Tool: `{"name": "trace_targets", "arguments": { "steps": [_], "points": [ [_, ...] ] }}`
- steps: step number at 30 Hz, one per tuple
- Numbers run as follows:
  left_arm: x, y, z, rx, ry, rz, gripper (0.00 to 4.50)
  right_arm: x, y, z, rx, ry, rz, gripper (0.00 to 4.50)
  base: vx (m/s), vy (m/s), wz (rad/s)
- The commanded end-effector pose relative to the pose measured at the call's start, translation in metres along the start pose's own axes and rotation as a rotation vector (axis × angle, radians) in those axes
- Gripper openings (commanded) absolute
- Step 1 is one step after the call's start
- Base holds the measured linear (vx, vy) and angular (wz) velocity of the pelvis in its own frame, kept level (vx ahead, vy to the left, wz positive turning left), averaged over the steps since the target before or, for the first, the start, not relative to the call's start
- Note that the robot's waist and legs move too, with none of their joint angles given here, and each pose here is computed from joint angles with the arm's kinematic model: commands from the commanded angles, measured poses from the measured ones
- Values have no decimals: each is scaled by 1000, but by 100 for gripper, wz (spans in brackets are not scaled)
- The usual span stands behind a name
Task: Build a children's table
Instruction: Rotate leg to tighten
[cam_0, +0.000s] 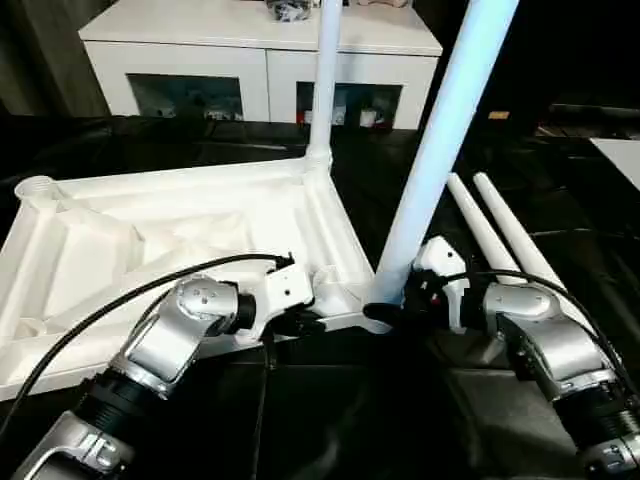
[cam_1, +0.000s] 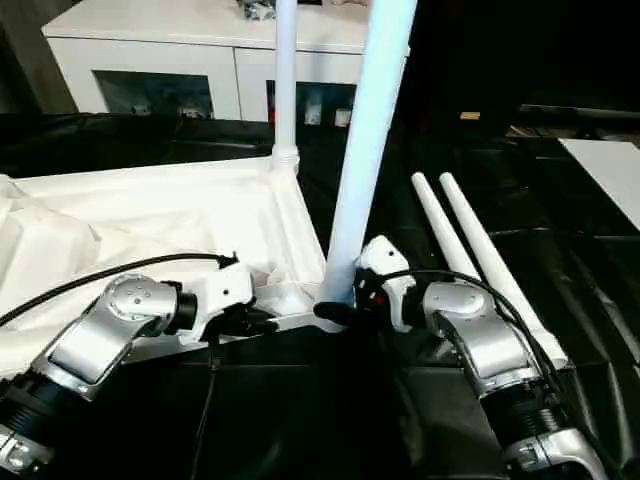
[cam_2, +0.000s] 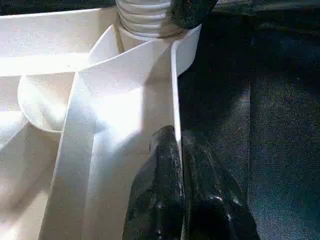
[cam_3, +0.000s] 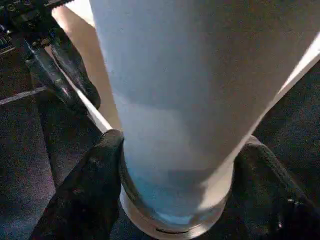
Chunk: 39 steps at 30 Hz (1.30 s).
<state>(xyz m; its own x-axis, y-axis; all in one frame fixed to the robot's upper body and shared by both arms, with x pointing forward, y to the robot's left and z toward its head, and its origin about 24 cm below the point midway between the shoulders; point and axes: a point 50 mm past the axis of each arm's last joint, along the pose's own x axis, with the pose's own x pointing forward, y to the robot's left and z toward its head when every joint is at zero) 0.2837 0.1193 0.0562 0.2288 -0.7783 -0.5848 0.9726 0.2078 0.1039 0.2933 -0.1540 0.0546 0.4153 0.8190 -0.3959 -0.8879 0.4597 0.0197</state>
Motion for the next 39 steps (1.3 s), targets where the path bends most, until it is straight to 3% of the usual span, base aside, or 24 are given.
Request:
{"name": "trace_targets", "arguments": {
  "steps": [1, 3, 8, 11, 15, 18, 21, 22, 24, 29, 33, 36, 39],
  "points": [
    [0, 2, 10, 42, -31, -10, 0, 1, -1, 0, 31, -15, -3, 271, 0, 0, 0],
    [2, 1, 10, 23, -37, -2, 0, 4, -1, -1, 71, -38, -42, 271, 0, 0, 0],
    [17, 7, 13, -53, -49, 111, 0, 21, -19, -14, 228, -43, -414, 270, 0, 0, 0],
    [37, 17, 17, -166, -34, 276, 0, 34, -26, -24, 356, -14, -692, 270, 0, 0, 0],
    [61, 21, 26, -286, -26, 393, 0, 58, -22, -19, 440, -27, -845, 270, 0, 0, 0],
    [74, 23, 33, -297, -14, 457, 0, 83, -14, -3, 415, -51, -810, 270, 0, 0, 0],
    [77, 25, 35, -277, -5, 467, 0, 95, -9, 12, 345, -84, -745, 270, 0, 0, 0],
    [76, 26, 35, -273, -4, 467, 0, 96, -9, 14, 342, -101, -742, 326, 0, 0, 0],
    [74, 28, 35, -273, -4, 473, 0, 94, -11, 19, 329, -129, -755, 339, 0, 0, 0],
    [57, 30, 28, -204, 3, 458, 0, 73, -25, 25, 258, -183, -802, 382, 0, 0, 0],
    [50, 26, 25, -160, 4, 412, 0, 63, -27, 27, 204, -191, -746, 406, 0, 0, 0],
    [33, 12, 12, -114, 19, 255, 0, 37, -25, 23, 130, -170, -556, 406, 0, 0, 0],
    [25, 7, 6, -98, 15, 190, 0, 27, -20, 18, 83, -133, -435, 406, 56, -10, 2]
  ]
}}
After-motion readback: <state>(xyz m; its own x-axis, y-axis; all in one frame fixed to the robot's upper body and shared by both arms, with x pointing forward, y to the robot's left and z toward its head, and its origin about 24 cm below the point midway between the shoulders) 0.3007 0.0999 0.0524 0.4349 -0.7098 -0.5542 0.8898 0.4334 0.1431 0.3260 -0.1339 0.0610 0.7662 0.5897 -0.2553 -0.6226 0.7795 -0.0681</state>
